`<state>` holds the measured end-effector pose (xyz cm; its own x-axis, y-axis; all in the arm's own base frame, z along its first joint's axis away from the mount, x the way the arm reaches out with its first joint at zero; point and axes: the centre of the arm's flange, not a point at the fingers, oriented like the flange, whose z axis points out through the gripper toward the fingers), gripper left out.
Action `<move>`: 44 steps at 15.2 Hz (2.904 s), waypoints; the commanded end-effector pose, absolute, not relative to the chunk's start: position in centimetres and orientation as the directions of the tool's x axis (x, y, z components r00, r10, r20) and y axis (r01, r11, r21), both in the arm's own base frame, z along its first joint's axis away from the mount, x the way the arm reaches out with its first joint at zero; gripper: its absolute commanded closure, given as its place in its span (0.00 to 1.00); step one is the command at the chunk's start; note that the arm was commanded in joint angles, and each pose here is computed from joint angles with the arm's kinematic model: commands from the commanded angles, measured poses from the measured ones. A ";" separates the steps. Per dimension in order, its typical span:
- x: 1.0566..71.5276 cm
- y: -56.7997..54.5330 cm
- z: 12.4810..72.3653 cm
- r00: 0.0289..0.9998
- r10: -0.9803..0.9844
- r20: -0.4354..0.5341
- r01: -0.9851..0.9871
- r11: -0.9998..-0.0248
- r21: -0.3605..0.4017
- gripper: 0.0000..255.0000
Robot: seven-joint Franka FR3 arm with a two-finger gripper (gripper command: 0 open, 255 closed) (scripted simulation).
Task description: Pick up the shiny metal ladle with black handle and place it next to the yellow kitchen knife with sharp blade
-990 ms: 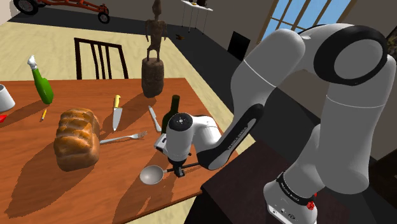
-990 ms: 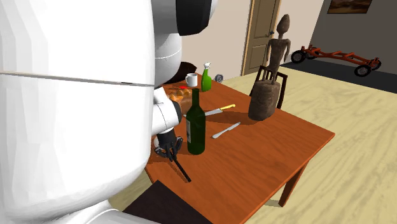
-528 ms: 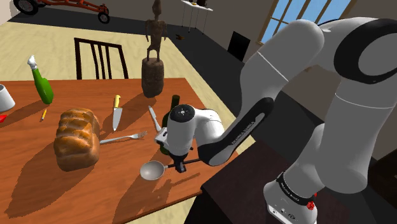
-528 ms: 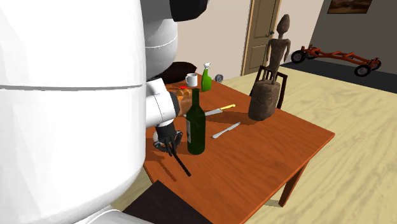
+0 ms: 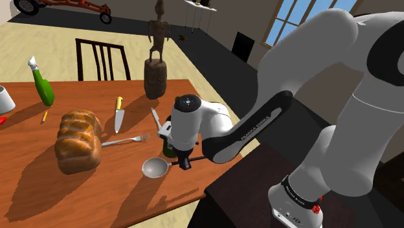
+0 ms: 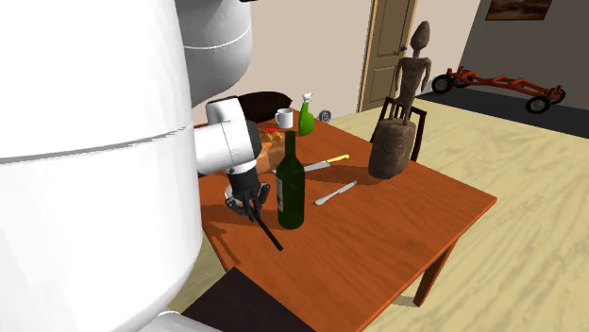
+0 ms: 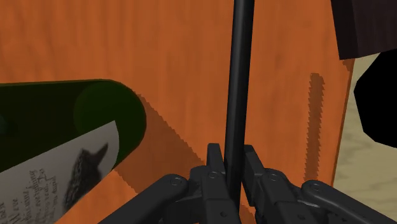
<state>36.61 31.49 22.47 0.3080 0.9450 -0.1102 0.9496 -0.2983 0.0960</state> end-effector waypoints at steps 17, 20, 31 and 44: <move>51.8 27.0 25.7 0.308 0.945 -0.110 0.950 -0.298 0.096 1.00; 55.6 25.9 25.7 0.308 0.945 -0.110 0.950 -0.298 0.096 1.00; 62.9 23.8 23.1 0.308 0.945 -0.110 0.950 -0.298 0.096 1.00; 62.9 23.8 16.3 0.308 0.945 -0.110 0.950 -0.298 0.096 1.00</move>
<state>63.33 24.09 17.73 0.3070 0.9485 -0.0782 0.9470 -0.2962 0.1244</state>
